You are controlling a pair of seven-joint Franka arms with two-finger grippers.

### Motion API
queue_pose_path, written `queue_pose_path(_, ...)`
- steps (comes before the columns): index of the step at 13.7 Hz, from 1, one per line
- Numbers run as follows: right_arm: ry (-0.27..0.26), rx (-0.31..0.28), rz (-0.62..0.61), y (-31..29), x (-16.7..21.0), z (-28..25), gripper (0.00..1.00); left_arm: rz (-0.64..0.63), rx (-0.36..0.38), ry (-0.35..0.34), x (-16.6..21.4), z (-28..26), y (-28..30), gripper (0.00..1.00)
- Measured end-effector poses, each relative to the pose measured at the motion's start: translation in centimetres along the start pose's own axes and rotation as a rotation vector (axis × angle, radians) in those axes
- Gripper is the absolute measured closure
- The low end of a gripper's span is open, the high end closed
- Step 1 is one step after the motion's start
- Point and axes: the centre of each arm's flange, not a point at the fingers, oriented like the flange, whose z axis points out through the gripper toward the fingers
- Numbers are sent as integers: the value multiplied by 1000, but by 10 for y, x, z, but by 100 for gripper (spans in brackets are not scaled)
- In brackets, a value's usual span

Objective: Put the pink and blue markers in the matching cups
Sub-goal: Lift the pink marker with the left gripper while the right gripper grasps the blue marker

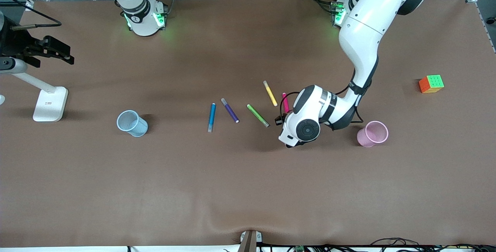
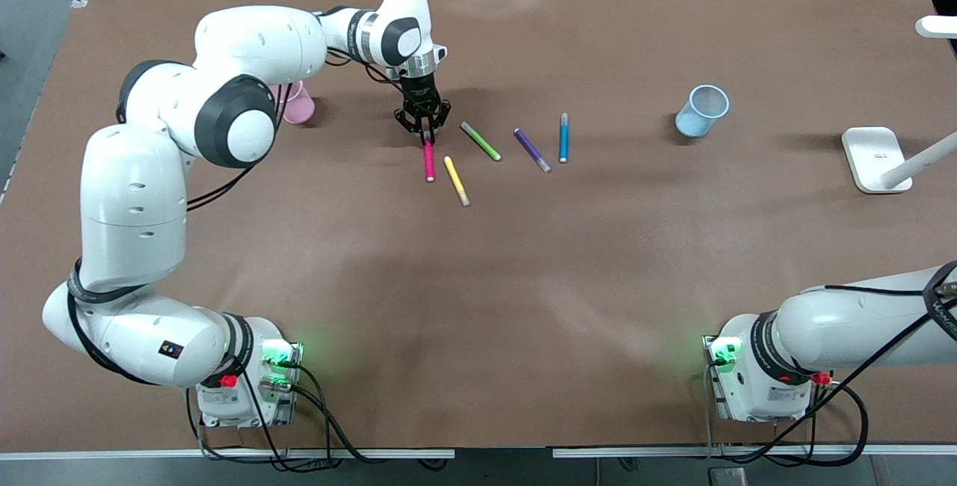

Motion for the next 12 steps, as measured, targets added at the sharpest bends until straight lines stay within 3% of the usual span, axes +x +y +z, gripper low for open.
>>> queue_pose_path(6, 4, -8, -37, -35, 25, 23, 0, -15, 5, 14, 8, -12, -9, 84)
queue_pose_path(12, -9, -22, -60, -99, 55, 66, 0, -56, -10, 140, 14, -130, -64, 84)
